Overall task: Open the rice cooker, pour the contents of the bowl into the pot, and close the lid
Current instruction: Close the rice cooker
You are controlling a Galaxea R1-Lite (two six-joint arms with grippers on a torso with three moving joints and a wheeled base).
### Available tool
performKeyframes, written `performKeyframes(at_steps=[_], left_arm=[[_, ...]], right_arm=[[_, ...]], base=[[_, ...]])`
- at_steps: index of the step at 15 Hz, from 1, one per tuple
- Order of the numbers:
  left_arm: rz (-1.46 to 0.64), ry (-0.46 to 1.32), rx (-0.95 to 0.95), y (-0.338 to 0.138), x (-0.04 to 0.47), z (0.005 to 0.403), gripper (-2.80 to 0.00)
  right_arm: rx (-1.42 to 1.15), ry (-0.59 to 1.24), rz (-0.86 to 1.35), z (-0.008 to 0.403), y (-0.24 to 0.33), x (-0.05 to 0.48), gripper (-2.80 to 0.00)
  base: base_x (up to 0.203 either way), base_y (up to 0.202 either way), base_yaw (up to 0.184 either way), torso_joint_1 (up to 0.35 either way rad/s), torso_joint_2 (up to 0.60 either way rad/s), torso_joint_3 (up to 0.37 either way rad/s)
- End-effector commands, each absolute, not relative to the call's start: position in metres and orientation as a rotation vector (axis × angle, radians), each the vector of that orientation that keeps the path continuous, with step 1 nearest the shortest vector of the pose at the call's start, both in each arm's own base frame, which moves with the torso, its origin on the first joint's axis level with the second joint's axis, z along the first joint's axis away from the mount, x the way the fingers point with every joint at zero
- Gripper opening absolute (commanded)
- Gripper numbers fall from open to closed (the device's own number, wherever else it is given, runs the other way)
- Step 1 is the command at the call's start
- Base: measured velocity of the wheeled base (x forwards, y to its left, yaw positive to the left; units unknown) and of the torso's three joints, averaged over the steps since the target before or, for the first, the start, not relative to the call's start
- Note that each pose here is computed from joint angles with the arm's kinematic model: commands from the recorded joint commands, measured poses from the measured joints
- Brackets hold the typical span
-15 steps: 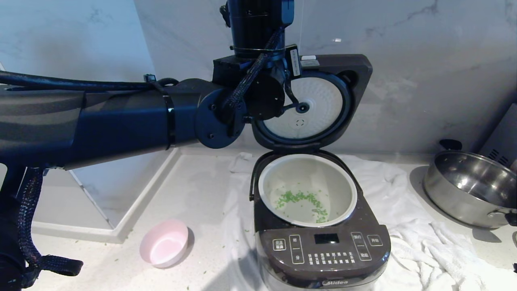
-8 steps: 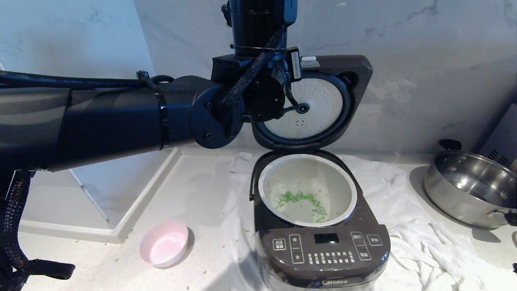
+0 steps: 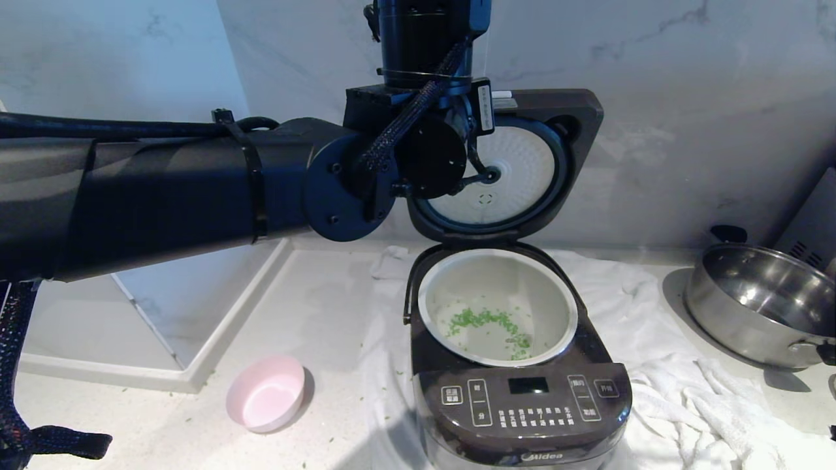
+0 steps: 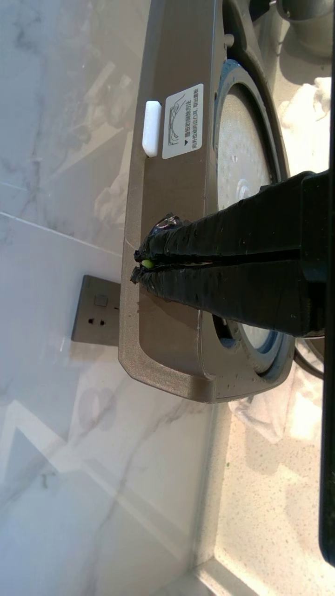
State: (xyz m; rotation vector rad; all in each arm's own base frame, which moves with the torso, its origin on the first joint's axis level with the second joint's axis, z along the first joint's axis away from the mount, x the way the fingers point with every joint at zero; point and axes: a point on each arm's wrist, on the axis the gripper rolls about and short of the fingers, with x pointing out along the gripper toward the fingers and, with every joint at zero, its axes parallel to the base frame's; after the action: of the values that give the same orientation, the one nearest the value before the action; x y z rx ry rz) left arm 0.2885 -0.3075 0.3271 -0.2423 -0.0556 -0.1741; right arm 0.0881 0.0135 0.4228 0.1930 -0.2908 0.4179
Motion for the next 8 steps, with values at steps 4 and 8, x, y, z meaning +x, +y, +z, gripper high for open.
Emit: performKeyframes(at_steps=[4, 8], left_arm=[[-0.173, -0.053, -0.242, -0.309, 0.288, 0.325, -2.80], [-0.184, -0.052, -0.243, -0.312, 0.284, 0.326, -2.80]], right_arm=[[0.262, -0.201, 0.464, 0.436, 0.028, 0.179, -2.80], [0.335, -0.192, 0.469, 0.457, 0.019, 0.221, -2.80]], base=[[0.000, 0.000, 0.000, 0.000, 0.00, 0.000], [0.000, 0.000, 0.000, 0.000, 0.00, 0.000]])
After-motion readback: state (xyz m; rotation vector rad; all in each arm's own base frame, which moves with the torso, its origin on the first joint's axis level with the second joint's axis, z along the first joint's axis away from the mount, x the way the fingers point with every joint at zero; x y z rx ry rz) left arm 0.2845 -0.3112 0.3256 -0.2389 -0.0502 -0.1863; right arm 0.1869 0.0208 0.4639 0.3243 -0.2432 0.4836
